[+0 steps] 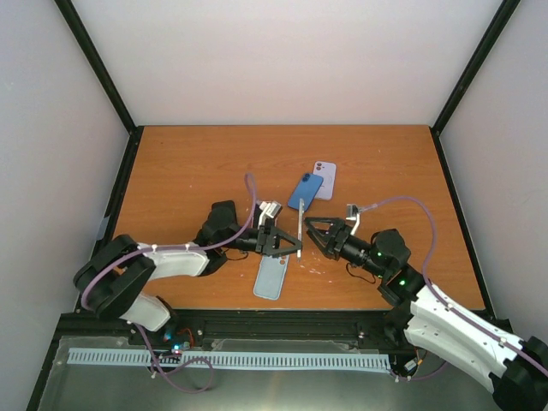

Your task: Put the phone into the phone case

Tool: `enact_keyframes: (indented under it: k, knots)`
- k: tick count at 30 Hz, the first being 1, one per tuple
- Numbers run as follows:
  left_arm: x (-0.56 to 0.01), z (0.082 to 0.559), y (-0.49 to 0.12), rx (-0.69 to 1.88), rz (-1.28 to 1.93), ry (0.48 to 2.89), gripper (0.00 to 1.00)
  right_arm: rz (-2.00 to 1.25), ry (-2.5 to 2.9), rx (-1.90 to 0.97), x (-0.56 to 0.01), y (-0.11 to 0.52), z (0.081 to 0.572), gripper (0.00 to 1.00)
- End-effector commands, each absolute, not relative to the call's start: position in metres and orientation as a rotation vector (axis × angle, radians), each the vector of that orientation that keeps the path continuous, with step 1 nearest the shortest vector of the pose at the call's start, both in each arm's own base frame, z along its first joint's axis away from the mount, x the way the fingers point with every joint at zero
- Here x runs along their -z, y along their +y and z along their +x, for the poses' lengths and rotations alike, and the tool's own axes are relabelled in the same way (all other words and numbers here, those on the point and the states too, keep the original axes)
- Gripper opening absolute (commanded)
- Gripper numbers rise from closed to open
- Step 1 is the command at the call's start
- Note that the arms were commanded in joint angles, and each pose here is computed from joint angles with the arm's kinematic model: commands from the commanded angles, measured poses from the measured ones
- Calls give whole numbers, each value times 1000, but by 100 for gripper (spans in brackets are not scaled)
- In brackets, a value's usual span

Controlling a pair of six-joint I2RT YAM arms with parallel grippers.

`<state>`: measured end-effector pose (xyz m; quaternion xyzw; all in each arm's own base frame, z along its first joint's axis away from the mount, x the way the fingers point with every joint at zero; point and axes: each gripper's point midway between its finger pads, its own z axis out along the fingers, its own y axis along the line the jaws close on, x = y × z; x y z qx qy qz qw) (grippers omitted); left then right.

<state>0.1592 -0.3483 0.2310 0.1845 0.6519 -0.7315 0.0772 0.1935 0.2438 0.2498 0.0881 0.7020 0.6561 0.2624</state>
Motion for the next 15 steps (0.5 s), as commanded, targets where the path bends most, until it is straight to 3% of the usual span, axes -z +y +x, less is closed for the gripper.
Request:
enact_keyframes:
  k: [1,9,15]
  knots:
    - [-202,165,-344,1973,532,2122,56,284,1862,-1670,-258,227,198,98]
    - [-141,179,-315,1449,397,2569,56,345,1919,-1576,-244,215,198,100]
    - [-108,160,-290,1299,347,2757,56,344,1981,-1512,-236,214,199,100]
